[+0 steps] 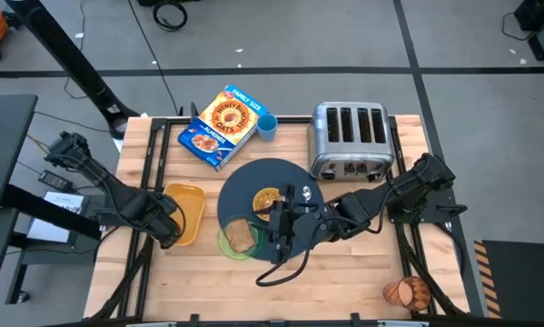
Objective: Arrange a breakfast setting
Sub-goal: Put the apple on the mat to the top left of the bowl
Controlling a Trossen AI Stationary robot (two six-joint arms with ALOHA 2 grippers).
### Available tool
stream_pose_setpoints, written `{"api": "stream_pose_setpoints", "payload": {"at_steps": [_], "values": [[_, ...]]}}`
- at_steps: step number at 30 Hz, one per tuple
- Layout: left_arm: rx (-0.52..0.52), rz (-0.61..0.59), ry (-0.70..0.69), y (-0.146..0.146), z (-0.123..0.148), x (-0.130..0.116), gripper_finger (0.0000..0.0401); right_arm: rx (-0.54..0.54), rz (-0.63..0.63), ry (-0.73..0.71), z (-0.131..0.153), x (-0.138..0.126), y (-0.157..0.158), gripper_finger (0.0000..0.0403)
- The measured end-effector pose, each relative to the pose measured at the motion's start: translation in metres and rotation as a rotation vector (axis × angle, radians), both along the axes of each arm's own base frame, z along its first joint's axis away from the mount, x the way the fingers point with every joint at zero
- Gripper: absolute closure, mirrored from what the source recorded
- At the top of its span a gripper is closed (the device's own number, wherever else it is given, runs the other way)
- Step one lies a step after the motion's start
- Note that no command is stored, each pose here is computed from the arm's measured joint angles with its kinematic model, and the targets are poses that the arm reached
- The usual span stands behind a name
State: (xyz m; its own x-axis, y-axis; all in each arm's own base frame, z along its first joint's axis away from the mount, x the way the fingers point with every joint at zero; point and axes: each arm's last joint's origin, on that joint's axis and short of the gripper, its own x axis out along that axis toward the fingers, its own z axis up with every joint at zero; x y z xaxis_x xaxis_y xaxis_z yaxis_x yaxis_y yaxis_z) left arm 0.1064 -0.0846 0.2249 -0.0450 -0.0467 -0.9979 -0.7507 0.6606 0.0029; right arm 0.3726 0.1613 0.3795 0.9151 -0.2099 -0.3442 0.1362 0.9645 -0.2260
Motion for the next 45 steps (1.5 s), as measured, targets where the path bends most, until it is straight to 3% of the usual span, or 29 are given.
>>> {"api": "stream_pose_setpoints", "payload": {"at_steps": [5,32,45], "values": [[0.002,0.0,-0.011,-0.0002,-0.0002,0.0007,0.0347,0.001,0.0,0.0,-0.0001,0.0001,0.0,0.0268],[0.016,0.055,-0.032,-0.0002,-0.0001,0.0019,0.0348,-0.002,-0.001,0.001,-0.0002,0.0006,-0.0011,0.0268],[0.009,0.058,-0.053,-0.0013,0.0001,0.0037,0.0284,-0.002,-0.002,0.002,-0.0003,0.0006,-0.001,0.0268]]}}
